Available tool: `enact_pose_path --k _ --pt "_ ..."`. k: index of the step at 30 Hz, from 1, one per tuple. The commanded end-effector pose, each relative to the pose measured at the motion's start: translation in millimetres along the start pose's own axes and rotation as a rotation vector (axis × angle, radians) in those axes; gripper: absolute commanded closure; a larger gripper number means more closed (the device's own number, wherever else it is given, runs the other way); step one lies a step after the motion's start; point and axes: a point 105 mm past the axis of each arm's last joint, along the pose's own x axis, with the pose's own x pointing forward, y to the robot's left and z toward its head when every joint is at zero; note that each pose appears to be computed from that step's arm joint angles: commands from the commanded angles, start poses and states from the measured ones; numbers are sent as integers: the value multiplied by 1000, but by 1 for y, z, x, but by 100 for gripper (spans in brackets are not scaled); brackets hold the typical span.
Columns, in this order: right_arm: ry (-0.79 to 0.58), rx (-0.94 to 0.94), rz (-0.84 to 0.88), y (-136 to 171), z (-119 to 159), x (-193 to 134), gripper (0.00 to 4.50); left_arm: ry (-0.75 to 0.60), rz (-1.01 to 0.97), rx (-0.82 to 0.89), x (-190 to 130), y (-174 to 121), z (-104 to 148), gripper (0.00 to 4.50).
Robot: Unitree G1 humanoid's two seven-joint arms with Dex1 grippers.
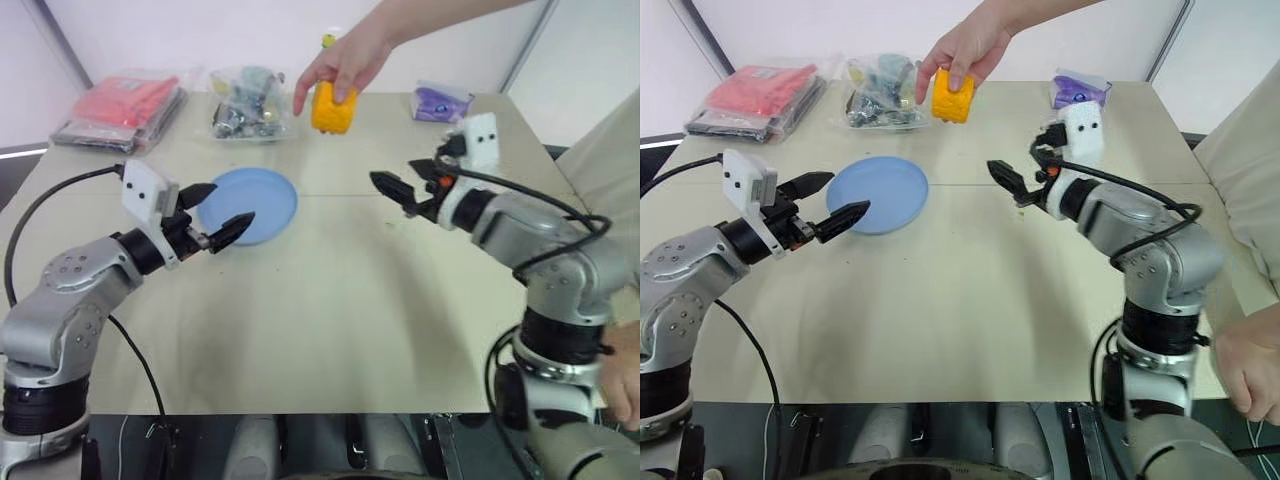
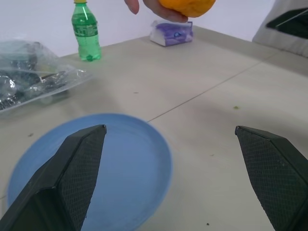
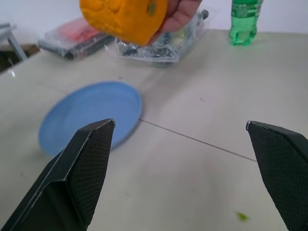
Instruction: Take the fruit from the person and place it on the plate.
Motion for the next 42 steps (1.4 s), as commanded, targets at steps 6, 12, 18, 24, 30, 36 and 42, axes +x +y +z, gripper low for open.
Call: enact_pose_path --k 6,12,18,24,30,36,42 --pt "-96 175 -56 31 29 19 3 -39 -21 50 6 -3 13 0" --pt "-107 189 -10 48 35 28 3 -43 -22 56 7 -3 15 0" --pt "-120 183 18 53 43 36 3 -51 -20 53 4 -3 18 0" --pt "-121 170 43 56 47 42 3 -60 -20 55 4 -4 20 0" --pt "-136 169 56 60 51 53 3 -61 -18 55 3 -6 20 0" --pt "-136 156 45 56 48 66 3 -65 -9 55 2 -7 20 0" --pt "-150 134 36 53 48 75 3 -69 2 52 1 -9 21 0"
